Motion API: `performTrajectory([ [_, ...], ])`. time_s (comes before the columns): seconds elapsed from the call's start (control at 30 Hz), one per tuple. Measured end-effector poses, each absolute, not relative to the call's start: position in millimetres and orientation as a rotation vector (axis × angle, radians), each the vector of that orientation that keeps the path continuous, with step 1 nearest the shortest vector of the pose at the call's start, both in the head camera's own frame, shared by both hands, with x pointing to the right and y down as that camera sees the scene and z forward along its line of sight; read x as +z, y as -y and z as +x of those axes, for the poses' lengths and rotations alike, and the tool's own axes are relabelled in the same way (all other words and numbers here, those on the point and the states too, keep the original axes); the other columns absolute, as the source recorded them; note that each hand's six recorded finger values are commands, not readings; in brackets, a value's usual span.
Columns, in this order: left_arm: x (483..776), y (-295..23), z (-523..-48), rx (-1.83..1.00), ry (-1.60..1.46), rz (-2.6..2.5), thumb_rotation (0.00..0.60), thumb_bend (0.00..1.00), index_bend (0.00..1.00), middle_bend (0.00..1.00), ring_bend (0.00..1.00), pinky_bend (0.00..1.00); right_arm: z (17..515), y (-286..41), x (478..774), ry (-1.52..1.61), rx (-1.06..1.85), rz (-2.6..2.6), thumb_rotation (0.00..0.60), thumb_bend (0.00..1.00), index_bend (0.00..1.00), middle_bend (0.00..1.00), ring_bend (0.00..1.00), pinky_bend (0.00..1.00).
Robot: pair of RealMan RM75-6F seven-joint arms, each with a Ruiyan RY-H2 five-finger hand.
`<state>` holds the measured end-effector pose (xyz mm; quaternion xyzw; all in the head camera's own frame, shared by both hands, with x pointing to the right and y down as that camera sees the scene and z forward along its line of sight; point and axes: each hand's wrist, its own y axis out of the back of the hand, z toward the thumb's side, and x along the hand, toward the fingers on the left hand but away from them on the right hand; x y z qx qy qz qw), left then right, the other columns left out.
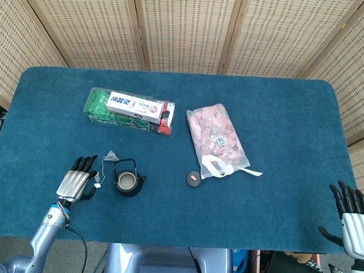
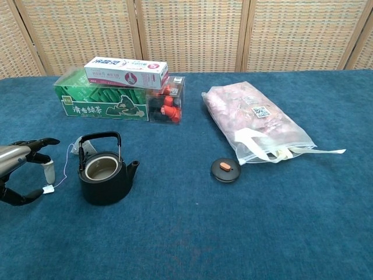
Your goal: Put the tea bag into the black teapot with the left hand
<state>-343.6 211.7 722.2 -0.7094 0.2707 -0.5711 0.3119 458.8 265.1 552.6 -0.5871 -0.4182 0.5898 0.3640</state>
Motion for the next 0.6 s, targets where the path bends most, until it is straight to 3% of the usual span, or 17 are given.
performTrajectory([
  [0.6, 727.9, -215.8, -342.4, -1.533, -0.693, -1.880, 0.600, 0.42, 0.52, 0.00, 0.00, 0.00, 462.3, -267.0, 553.2, 1.084, 1.529, -1.506, 0.600, 0.00, 0.03, 0.08, 0.00, 0.00],
])
